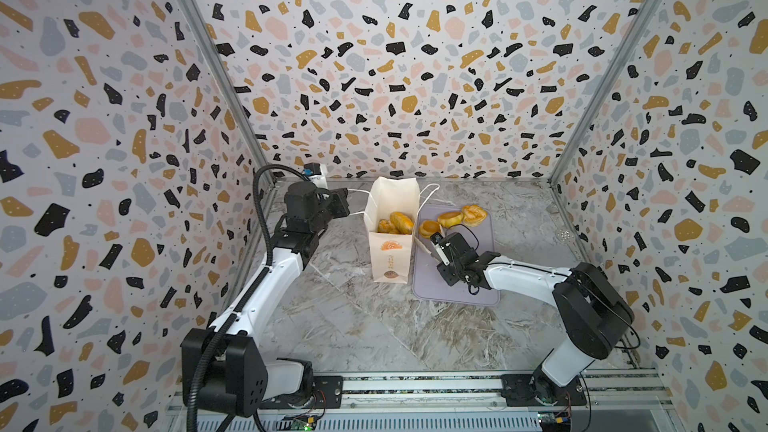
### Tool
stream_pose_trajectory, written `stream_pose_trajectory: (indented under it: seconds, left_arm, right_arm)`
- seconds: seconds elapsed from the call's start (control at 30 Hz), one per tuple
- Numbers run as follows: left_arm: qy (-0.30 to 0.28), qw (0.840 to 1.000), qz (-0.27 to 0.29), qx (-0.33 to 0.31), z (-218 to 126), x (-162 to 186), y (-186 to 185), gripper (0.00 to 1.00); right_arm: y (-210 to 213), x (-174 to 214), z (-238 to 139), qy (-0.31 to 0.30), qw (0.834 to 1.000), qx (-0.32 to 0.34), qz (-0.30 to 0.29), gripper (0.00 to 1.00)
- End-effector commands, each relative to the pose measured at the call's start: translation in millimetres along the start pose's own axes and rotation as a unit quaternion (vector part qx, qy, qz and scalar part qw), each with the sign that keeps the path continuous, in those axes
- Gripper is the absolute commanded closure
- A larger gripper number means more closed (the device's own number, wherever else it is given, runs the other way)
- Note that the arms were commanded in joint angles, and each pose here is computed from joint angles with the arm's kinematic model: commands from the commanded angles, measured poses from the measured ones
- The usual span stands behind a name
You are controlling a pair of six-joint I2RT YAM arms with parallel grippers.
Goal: Place the fake bread into the paper bag
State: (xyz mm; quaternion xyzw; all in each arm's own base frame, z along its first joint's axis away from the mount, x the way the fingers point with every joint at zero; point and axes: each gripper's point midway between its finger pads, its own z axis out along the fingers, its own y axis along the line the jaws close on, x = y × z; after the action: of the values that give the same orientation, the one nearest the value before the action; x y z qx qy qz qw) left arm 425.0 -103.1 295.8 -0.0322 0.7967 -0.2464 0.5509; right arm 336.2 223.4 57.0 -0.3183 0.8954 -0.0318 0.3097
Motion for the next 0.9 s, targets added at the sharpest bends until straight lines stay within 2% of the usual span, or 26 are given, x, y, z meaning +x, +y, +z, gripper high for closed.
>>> stream_pose_trajectory:
  seconds: [0.0, 0.5, 0.7, 0.87]
  left_arm:
    - [-0.016, 1.000, 0.012, 0.008, -4.2, -12.6, -7.6, 1.00]
    - [-0.015, 1.000, 0.013, 0.007, -3.5, -12.2, -6.9, 1.00]
    - [-0.016, 1.000, 0.013, 0.008, -3.9, -13.4, -7.9, 1.00]
    - [-0.018, 1.000, 0.013, 0.008, -5.1, -14.3, -8.2, 1.00]
  right_arm:
    - [-12.9, -27.9, -8.0, -0.029, 0.999, 0.024, -0.001, 0.51]
    - [-24.2, -20.4, 10.9, 0.017, 0.998, 0.061, -0.022, 0.53]
    - [-21.5, -14.3, 15.8, 0.027, 0.998, 0.058, -0.018, 0.63]
    - [-20.0, -12.5, 15.6, 0.027, 0.998, 0.055, -0.013, 0.65]
